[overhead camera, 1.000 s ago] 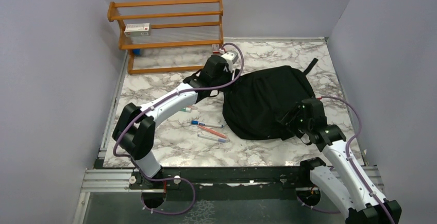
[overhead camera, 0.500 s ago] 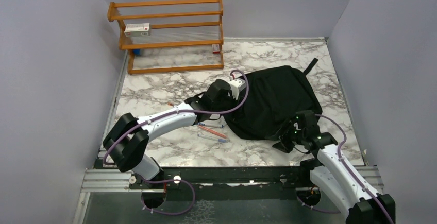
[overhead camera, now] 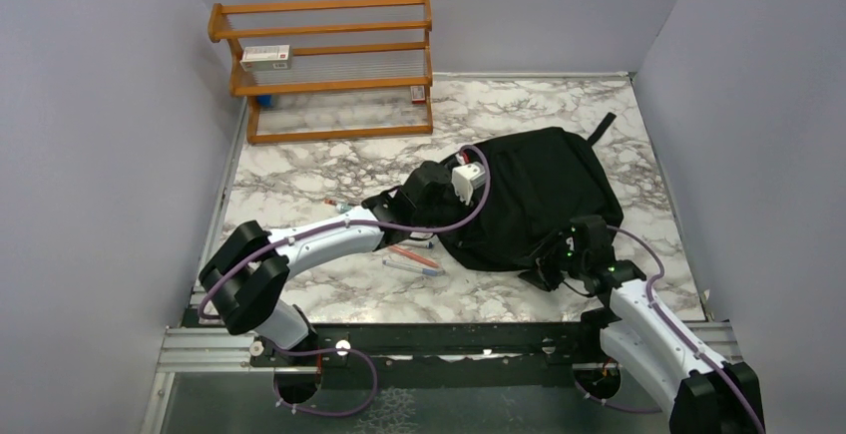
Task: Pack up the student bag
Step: Zip the student bag at the center of the board.
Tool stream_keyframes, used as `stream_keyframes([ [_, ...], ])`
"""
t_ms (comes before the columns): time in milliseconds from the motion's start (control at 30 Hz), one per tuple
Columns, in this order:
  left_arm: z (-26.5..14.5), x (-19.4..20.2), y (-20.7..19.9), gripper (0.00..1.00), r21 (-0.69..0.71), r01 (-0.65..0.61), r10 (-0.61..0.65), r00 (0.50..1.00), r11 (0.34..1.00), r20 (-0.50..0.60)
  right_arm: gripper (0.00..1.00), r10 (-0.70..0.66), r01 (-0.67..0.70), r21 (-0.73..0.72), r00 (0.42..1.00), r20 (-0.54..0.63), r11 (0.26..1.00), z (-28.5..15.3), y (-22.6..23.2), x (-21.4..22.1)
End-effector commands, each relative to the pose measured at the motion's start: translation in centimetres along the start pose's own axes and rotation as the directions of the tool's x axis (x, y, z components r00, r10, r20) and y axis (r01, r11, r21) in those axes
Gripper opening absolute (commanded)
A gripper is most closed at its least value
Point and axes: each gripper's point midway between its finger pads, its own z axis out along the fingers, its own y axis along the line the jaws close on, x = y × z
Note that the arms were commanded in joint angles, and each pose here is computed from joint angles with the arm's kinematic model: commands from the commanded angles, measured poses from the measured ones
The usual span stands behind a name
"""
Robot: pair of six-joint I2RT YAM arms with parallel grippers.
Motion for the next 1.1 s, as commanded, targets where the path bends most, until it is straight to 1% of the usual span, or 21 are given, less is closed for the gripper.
stream_keyframes([
  [0, 0.9, 0.7, -2.0, 0.34, 0.121, -0.038, 0.041, 0.999, 0.992, -0.024, 0.49, 0.031, -0.03, -0.019, 0.999, 0.033, 0.999, 0.5, 0.1, -0.7],
  [133, 1.7, 1.6, -2.5, 0.29, 0.141, -0.048, 0.057, 0.997, 0.989, -0.057, 0.49, 0.031, -0.032, 0.014, 0.998, 0.062, 0.999, 0.7, -0.8, -1.1],
  [200, 2.1, 2.0, -2.8, 0.27, 0.15, -0.053, 0.064, 0.995, 0.987, -0.071, 0.47, 0.032, -0.033, 0.013, 0.997, 0.075, 0.999, 0.9, -0.9, -1.3],
  [533, 3.4, 3.0, -2.6, 0.27, 0.138, -0.066, 0.082, 0.99, 0.988, -0.116, 0.29, 0.039, -0.04, 0.012, 0.996, 0.083, 0.999, 1.7, -1.4, -1.6],
  [667, 3.5, 3.0, -2.3, 0.27, 0.123, -0.063, 0.077, 0.99, 0.99, -0.115, 0.16, 0.032, -0.032, 0.007, 0.995, 0.091, 0.999, 1.7, -1.4, -1.7],
  [733, 3.5, 2.8, -2.5, 0.27, 0.124, -0.065, 0.079, 0.991, 0.99, -0.109, 0.05, 0.026, -0.026, -0.005, 0.995, 0.096, 1.0, 1.6, -1.2, -1.7],
  [767, 3.5, 2.8, -2.5, 0.27, 0.124, -0.065, 0.078, 0.991, 0.99, -0.107, 0.01, 0.02, -0.018, -0.015, 0.995, 0.099, 1.0, 1.5, -1.0, -1.8],
  [800, 3.5, 2.5, -2.6, 0.28, 0.129, -0.067, 0.08, 0.992, 0.989, -0.102, 0.01, 0.014, -0.011, -0.027, 0.995, 0.101, 1.0, 1.4, -0.7, -1.8],
  [867, 3.6, 2.2, -3.0, 0.32, 0.151, -0.072, 0.088, 0.991, 0.986, -0.097, 0.01, -0.002, 0.007, -0.05, 0.995, 0.102, 0.999, 1.3, -0.2, -1.8],
  [967, 3.8, 1.6, -3.6, 0.41, 0.18, -0.087, 0.105, 0.99, 0.98, -0.091, 0.01, -0.01, 0.018, -0.077, 0.995, 0.095, 0.997, 1.1, 0.4, -1.7],
  [1067, 3.8, 1.1, -4.0, 0.44, 0.201, -0.111, 0.13, 0.988, 0.973, -0.083, 0.01, -0.015, 0.023, -0.102, 0.997, 0.081, 0.994, 0.8, 1.0, -1.4],
])
